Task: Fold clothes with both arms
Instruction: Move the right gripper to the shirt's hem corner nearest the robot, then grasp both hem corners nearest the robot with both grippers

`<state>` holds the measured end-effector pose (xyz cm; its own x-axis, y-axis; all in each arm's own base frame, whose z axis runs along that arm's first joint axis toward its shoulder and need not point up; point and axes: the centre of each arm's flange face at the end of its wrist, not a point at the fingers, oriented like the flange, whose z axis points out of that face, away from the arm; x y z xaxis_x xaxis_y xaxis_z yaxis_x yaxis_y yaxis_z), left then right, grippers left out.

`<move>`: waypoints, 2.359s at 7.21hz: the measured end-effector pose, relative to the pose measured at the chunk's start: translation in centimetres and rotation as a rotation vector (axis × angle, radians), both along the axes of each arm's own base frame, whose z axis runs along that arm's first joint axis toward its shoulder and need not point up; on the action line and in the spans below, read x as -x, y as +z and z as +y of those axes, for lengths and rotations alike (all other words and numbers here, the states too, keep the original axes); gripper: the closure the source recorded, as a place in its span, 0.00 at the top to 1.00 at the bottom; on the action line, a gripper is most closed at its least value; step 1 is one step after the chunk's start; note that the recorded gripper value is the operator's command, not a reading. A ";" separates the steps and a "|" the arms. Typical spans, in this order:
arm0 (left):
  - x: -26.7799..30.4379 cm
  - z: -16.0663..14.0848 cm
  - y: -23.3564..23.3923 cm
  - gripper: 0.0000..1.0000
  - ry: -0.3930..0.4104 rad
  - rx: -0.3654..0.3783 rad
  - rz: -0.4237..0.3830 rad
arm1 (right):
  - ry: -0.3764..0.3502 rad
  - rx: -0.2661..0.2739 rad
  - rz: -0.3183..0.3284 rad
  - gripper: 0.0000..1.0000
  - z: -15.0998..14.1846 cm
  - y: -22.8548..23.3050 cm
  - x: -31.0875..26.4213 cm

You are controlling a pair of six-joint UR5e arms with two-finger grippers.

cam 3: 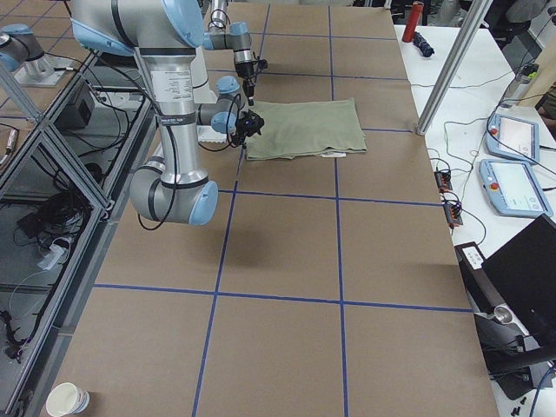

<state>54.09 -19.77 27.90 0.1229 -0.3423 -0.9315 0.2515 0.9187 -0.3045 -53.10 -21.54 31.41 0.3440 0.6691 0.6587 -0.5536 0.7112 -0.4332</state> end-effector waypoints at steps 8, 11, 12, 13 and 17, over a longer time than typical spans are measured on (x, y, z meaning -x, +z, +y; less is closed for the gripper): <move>0.1 0.0 -0.2 0.00 0.000 -0.002 0.003 | 0.019 -0.012 0.012 0.00 -0.7 0.1 1.3; 0.6 -0.2 -0.8 0.00 0.003 -0.009 0.015 | 0.030 -0.011 -0.025 0.00 -1.3 -1.9 1.0; 1.9 -0.6 -2.0 0.00 0.027 -0.033 0.019 | 0.032 -0.009 -0.047 0.00 -1.7 -3.7 -0.3; 4.3 -1.1 -4.4 0.00 0.069 -0.060 0.020 | 0.021 0.003 -0.059 0.00 -1.7 -6.7 -3.1; 18.3 -1.4 -15.2 0.00 0.168 -0.068 0.001 | -0.055 0.062 -0.065 0.00 -0.8 -17.8 -14.3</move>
<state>35.78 -21.15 12.68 0.1721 -0.2537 -0.9519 0.0927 0.9661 -0.2408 -38.84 -22.33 13.59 0.3394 0.6909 0.6383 -0.4841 0.7102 -0.5112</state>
